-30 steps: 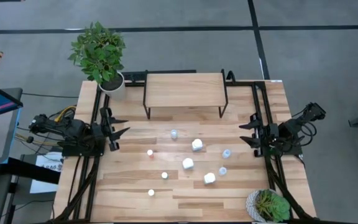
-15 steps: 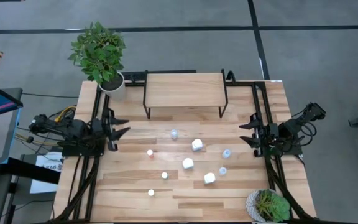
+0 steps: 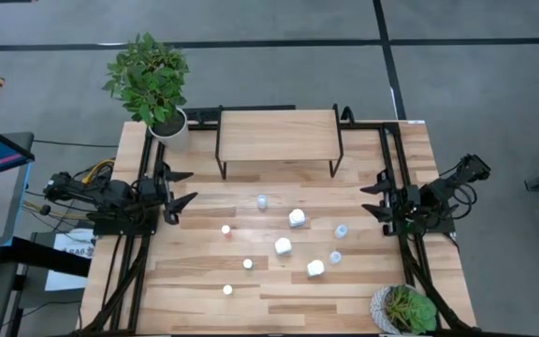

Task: Pick and place medicine bottles onto shelf by color
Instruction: Put the middle right transparent medicine bottle on the shelf

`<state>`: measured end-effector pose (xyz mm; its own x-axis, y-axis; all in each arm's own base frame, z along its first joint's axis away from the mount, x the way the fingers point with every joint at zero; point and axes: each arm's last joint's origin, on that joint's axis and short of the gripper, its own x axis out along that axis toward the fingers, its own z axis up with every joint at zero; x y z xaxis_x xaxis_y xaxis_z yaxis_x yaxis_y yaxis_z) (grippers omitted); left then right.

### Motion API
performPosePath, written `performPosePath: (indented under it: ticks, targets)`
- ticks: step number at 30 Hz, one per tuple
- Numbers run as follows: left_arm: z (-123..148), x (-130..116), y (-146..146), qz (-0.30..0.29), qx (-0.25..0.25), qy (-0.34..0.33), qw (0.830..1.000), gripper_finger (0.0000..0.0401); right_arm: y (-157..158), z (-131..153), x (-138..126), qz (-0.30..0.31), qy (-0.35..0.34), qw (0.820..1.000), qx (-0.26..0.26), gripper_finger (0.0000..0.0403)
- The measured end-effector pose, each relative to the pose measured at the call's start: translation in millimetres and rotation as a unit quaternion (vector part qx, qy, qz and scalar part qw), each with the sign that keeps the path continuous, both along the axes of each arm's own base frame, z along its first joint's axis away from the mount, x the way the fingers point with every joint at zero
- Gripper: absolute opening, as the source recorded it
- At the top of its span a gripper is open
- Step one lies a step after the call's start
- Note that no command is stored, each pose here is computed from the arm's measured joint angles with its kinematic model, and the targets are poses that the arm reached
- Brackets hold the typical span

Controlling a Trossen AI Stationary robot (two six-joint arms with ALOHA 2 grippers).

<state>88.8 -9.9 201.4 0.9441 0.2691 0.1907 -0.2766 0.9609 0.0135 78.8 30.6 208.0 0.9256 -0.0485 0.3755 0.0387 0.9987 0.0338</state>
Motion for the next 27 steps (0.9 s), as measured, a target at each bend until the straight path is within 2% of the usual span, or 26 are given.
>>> performPosePath:
  ticks: [3, 7, 12, 17, 20, 23, 27]
  targets:
    - [3.1, -0.6, -0.2, -0.018, -0.050, -0.030, 0.998, 0.0290, -2.7, 14.4, -4.4, 0.000, -0.025, 1.000, 0.015, 0.0227]
    - [3.6, -0.3, -1.6, -0.048, -0.072, -0.038, 0.996, 0.0282, -6.6, 42.3, -11.2, 0.002, -0.015, 1.000, 0.011, 0.0226]
    - [1.5, 2.5, -2.6, -0.051, -0.074, -0.025, 0.996, 0.0269, -11.6, 77.6, -14.2, -0.032, 0.081, 0.996, 0.030, 0.0224]
    - [0.3, 4.8, -2.7, -0.040, -0.072, -0.015, 0.997, 0.0265, -6.4, 104.8, -5.4, -0.024, 0.187, 0.980, 0.067, 0.0218]
    - [1.6, 4.6, -2.3, -0.035, -0.075, -0.023, 0.996, 0.0265, -2.2, 114.6, -0.9, -0.010, 0.283, 0.955, 0.087, 0.0213]
    - [2.4, 4.4, -2.2, -0.034, -0.077, -0.027, 0.996, 0.0265, 3.2, 122.5, 4.8, -0.003, 0.372, 0.918, 0.140, 0.0206]
    - [2.4, 4.4, -2.2, -0.036, -0.082, -0.028, 0.996, 0.0265, 12.3, 119.7, 17.1, -0.026, 0.464, 0.872, 0.154, 0.0195]
